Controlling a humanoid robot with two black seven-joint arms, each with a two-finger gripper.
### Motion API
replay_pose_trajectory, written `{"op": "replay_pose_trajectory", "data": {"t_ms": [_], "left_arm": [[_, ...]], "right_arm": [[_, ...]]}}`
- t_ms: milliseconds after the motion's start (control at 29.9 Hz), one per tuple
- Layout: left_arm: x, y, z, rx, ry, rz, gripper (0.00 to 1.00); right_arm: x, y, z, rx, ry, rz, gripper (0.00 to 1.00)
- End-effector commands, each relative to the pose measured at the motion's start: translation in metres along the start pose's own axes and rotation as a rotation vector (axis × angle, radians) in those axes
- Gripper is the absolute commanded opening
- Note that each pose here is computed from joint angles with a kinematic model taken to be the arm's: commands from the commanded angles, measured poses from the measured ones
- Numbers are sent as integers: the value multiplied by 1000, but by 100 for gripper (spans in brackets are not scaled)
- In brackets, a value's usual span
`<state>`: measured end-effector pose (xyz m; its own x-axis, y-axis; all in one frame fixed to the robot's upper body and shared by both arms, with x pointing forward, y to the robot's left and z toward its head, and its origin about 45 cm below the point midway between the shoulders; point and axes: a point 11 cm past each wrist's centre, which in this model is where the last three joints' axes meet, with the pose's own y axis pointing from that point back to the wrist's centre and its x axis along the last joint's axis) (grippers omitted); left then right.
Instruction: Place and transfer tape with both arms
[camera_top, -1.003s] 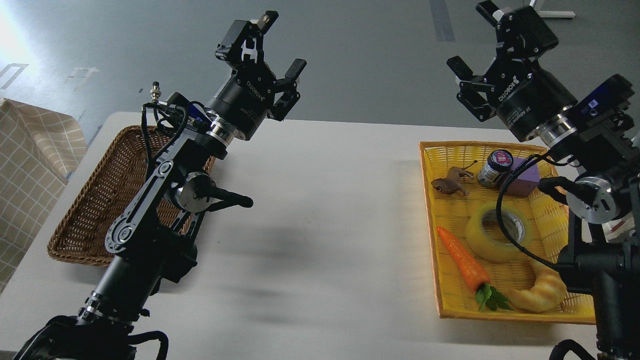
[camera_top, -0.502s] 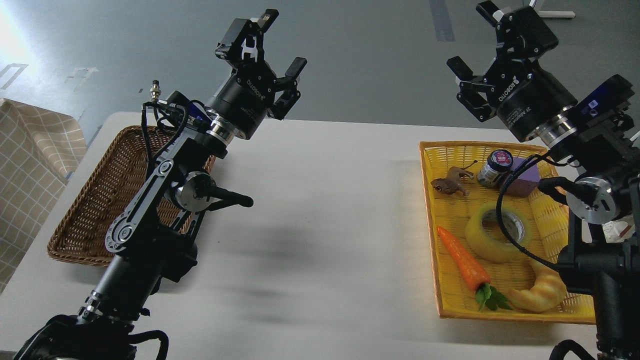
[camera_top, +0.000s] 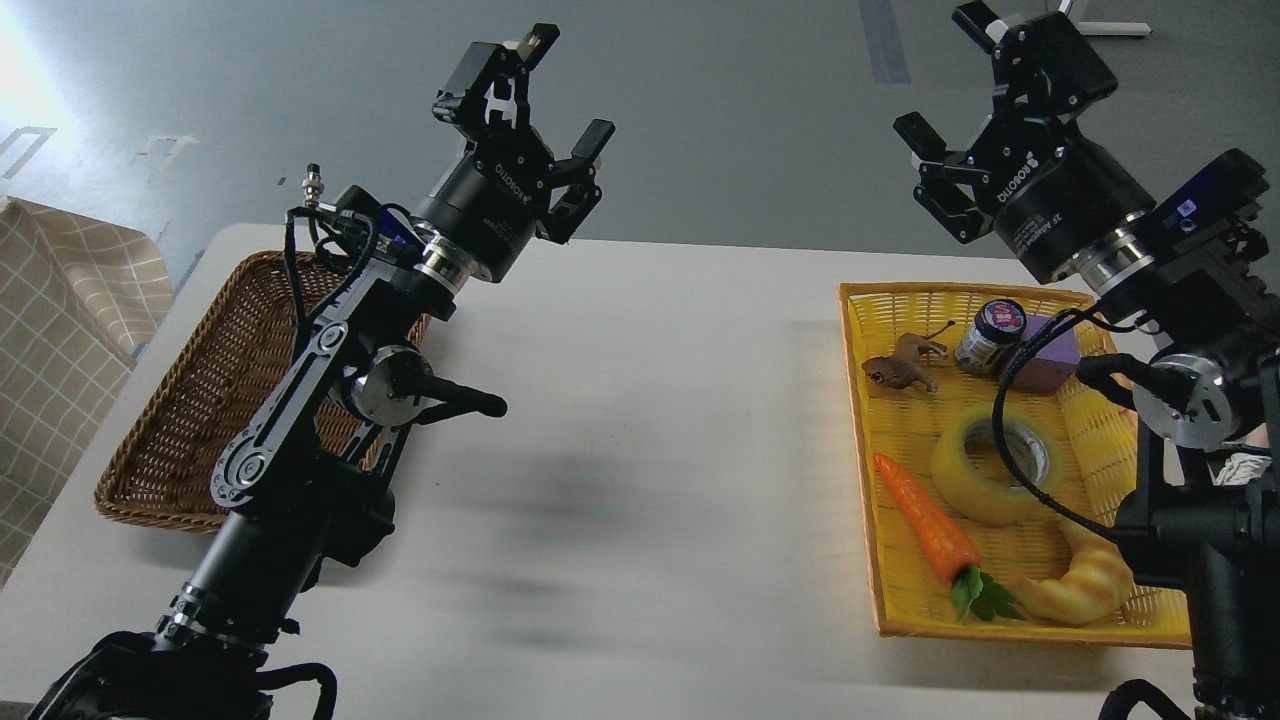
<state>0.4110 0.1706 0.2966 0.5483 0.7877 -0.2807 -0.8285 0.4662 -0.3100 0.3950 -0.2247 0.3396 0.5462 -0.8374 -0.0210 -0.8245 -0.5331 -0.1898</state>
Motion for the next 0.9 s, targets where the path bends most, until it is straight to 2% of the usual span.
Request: {"op": "replay_pose_trajectory", "data": {"t_ms": [0,870], "left_arm": [[0,0,0,0,1,0,98],[-1,-1,-2,17,-11,-2,98]], "right_arm": [[0,0,-1,1,1,-1,100],[0,1,1,-2,-1,0,100]]}}
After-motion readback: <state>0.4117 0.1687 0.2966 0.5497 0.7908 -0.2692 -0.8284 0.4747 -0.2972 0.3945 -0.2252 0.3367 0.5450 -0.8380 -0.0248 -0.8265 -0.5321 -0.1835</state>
